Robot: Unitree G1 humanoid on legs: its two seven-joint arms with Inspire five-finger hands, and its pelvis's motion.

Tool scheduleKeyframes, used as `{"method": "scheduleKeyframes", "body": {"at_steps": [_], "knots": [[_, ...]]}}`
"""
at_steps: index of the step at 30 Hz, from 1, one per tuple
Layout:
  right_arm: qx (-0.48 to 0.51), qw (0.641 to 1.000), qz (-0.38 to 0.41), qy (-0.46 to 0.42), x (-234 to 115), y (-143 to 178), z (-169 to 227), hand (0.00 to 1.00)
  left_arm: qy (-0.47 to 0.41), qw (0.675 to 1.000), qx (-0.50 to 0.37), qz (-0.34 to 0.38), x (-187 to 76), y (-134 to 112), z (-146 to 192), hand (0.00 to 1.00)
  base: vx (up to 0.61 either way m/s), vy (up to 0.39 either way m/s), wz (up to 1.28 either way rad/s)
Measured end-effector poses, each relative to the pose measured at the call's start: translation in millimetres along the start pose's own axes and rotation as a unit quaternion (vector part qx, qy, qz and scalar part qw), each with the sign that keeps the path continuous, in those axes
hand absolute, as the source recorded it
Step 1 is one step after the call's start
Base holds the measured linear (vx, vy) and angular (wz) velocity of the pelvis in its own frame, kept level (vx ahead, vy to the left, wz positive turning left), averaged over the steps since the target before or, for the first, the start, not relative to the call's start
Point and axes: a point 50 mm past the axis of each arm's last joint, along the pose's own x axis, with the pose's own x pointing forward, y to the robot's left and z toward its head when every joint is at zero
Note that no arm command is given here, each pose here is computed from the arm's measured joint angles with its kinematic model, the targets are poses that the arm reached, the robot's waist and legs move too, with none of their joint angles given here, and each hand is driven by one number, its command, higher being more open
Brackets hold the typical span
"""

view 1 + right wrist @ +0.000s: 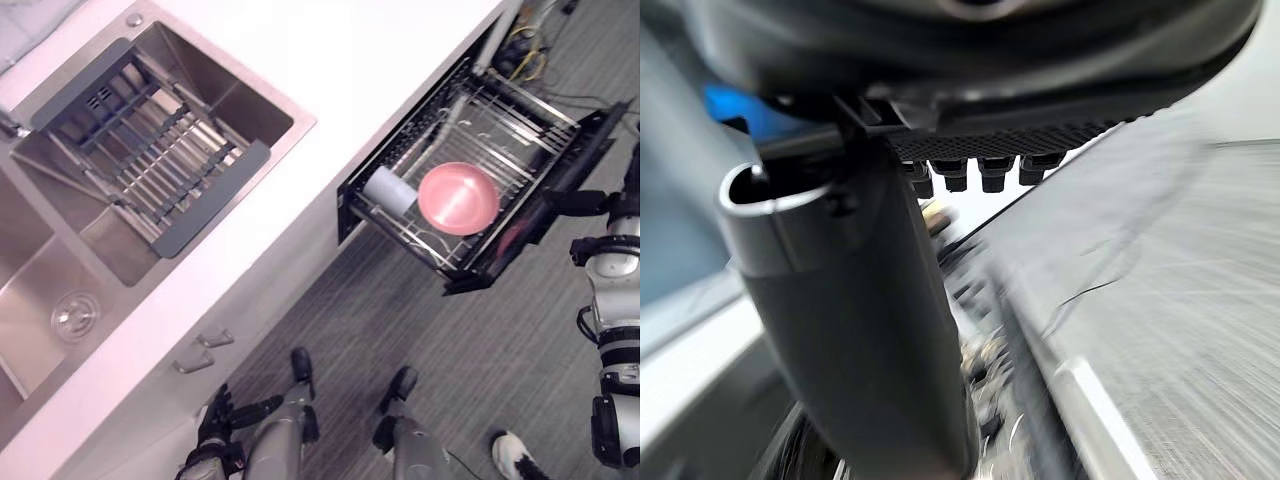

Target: Walk over to the sink, pick up the cup, carry it to the dishwasher, place the cup inside the dishwasher, then close the dishwasher door

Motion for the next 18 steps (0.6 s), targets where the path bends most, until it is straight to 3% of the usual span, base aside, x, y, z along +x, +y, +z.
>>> {"method": "scheduleKeyframes", "body": {"at_steps": [6,12,18], "knots": [[0.188,0.974,-0.041,0.122,12,-9,-15,0.0,0.016,1.0,0.005,-0.008,-1,-10,-6,1.0,-0.01,0.009,-0.18],[0.333,0.934,-0.03,0.127,27,-22,11,0.0,0.028,0.998,0.022,-0.045,-5,-36,-12,1.0,0.01,-0.007,-0.03],[0.374,0.921,0.003,0.106,32,-25,23,0.0,0.03,0.997,0.001,-0.074,-9,-54,-15,1.0,0.05,0.027,0.01]]}}
